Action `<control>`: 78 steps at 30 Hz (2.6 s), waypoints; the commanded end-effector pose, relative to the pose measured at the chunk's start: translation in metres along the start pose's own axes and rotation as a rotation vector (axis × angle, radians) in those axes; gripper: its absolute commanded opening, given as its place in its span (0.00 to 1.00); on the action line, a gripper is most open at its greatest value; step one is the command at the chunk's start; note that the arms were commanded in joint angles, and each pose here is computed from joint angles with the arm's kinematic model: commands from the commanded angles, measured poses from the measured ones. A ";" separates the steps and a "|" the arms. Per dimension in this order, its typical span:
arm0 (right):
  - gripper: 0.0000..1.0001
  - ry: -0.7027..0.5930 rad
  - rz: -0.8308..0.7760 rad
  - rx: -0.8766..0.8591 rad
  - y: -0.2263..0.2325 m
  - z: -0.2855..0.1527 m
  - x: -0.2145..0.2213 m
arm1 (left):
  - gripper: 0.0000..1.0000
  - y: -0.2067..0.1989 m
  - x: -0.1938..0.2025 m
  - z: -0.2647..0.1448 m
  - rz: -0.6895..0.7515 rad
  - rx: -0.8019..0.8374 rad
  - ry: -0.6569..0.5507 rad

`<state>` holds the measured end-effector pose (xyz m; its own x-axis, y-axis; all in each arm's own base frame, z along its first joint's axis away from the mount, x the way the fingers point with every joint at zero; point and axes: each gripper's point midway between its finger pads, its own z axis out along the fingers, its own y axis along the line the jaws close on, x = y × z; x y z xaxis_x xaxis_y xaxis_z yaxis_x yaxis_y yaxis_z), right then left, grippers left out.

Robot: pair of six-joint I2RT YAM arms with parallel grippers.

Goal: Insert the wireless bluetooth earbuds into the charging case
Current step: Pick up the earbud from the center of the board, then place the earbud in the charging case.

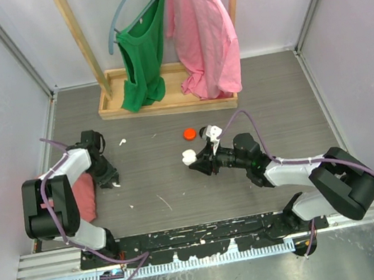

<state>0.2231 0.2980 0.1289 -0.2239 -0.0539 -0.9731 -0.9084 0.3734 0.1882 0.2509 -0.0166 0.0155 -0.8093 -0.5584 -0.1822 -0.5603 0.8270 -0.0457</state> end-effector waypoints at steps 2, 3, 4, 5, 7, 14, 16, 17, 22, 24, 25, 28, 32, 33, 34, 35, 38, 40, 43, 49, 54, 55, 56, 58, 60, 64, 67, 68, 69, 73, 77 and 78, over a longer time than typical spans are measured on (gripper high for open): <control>0.01 -0.071 -0.053 -0.027 0.003 0.007 -0.028 | 0.30 -0.008 -0.017 -0.001 0.012 0.008 -0.051; 0.01 -0.070 -0.052 -0.027 0.004 0.007 -0.028 | 0.29 -0.007 -0.016 -0.001 0.014 0.006 -0.050; 0.01 -0.069 -0.052 -0.027 0.004 0.007 -0.028 | 0.28 -0.007 -0.016 -0.001 0.016 0.004 -0.048; 0.01 -0.070 -0.053 -0.027 0.004 0.007 -0.028 | 0.28 -0.007 -0.016 -0.001 0.017 0.003 -0.047; 0.01 -0.070 -0.053 -0.029 0.004 0.007 -0.028 | 0.26 -0.007 -0.015 -0.001 0.023 0.000 -0.047; 0.01 -0.070 -0.052 -0.032 0.004 0.008 -0.028 | 0.17 -0.011 -0.009 -0.005 0.047 -0.001 -0.059; 0.01 -0.068 -0.051 -0.034 0.005 0.008 -0.028 | 0.16 -0.014 -0.011 -0.010 0.055 0.005 -0.081; 0.01 -0.069 -0.051 -0.033 0.004 0.008 -0.028 | 0.16 -0.015 -0.011 -0.013 0.062 0.010 -0.093; 0.01 -0.067 -0.043 -0.040 0.005 0.010 -0.028 | 0.15 -0.027 -0.012 -0.031 0.097 0.043 -0.156; 0.01 -0.066 -0.042 -0.045 0.006 0.010 -0.028 | 0.14 -0.036 -0.012 -0.042 0.128 0.071 -0.197; 0.01 -0.066 -0.041 -0.044 0.006 0.010 -0.028 | 0.14 -0.041 -0.012 -0.048 0.146 0.084 -0.229; 0.01 -0.065 -0.039 -0.044 0.006 0.010 -0.028 | 0.13 -0.053 -0.014 -0.070 0.195 0.115 -0.320; 0.01 -0.067 -0.032 -0.054 0.007 0.011 -0.029 | 0.11 -0.068 -0.017 -0.104 0.239 0.196 -0.443; 0.01 -0.068 -0.031 -0.054 0.008 0.011 -0.030 | 0.11 -0.072 -0.016 -0.111 0.249 0.218 -0.470; 0.01 -0.069 -0.031 -0.052 0.007 0.011 -0.030 | 0.11 -0.075 -0.016 -0.117 0.258 0.237 -0.494; 0.01 -0.069 -0.029 -0.048 0.007 0.011 -0.030 | 0.11 -0.080 -0.015 -0.125 0.267 0.262 -0.519; 0.01 -0.070 -0.031 -0.038 0.005 0.010 -0.029 | 0.10 -0.094 -0.010 -0.146 0.310 0.341 -0.589; 0.01 -0.075 -0.033 -0.030 0.004 0.010 -0.030 | 0.09 -0.105 -0.007 -0.160 0.336 0.395 -0.632; 0.01 -0.087 -0.038 -0.016 0.002 0.009 -0.031 | 0.09 -0.122 0.001 -0.181 0.370 0.481 -0.687; 0.01 -0.157 -0.076 0.035 -0.001 -0.002 -0.040 | 0.09 -0.169 0.043 -0.217 0.510 0.660 -0.783; 0.01 -0.198 -0.103 0.061 -0.001 -0.008 -0.045 | 0.08 -0.187 0.066 -0.237 0.602 0.673 -0.848; 0.01 -0.204 -0.107 0.062 -0.001 -0.009 -0.047 | 0.08 -0.190 0.069 -0.239 0.613 0.670 -0.862; 0.01 -0.208 -0.111 0.065 -0.001 -0.010 -0.048 | 0.09 -0.193 0.072 -0.241 0.623 0.671 -0.870; 0.01 -0.222 -0.119 0.074 0.000 -0.013 -0.051 | 0.08 -0.198 0.078 -0.245 0.639 0.679 -0.882; 0.01 -0.244 -0.128 0.086 0.000 -0.017 -0.055 | 0.08 -0.204 0.084 -0.250 0.651 0.691 -0.904; 0.01 -0.281 -0.144 0.092 0.003 -0.023 -0.060 | 0.08 -0.214 0.097 -0.264 0.686 0.730 -0.951; 0.01 -0.305 -0.158 0.098 0.005 -0.027 -0.064 | 0.08 -0.222 0.108 -0.274 0.721 0.772 -0.976; 0.01 -0.312 -0.164 0.099 0.006 -0.028 -0.066 | 0.09 -0.225 0.113 -0.276 0.732 0.786 -0.980; 0.01 -0.317 -0.169 0.098 0.007 -0.030 -0.067 | 0.09 -0.227 0.117 -0.279 0.738 0.803 -0.982; 0.01 -0.330 -0.190 0.112 0.009 -0.034 -0.072 | 0.09 -0.236 0.132 -0.289 0.755 0.885 -0.983; 0.01 -0.330 -0.196 0.111 0.010 -0.035 -0.074 | 0.10 -0.243 0.142 -0.293 0.794 0.904 -1.010; 0.01 -0.329 -0.195 0.109 0.010 -0.035 -0.074 | 0.10 -0.244 0.143 -0.293 0.801 0.897 -1.017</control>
<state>0.2159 0.2748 0.1860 0.0145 0.1189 -0.9928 -0.8829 0.4676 0.0431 0.2171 -0.3013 0.2495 -0.2619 0.0870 -0.9612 0.5070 0.8598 -0.0603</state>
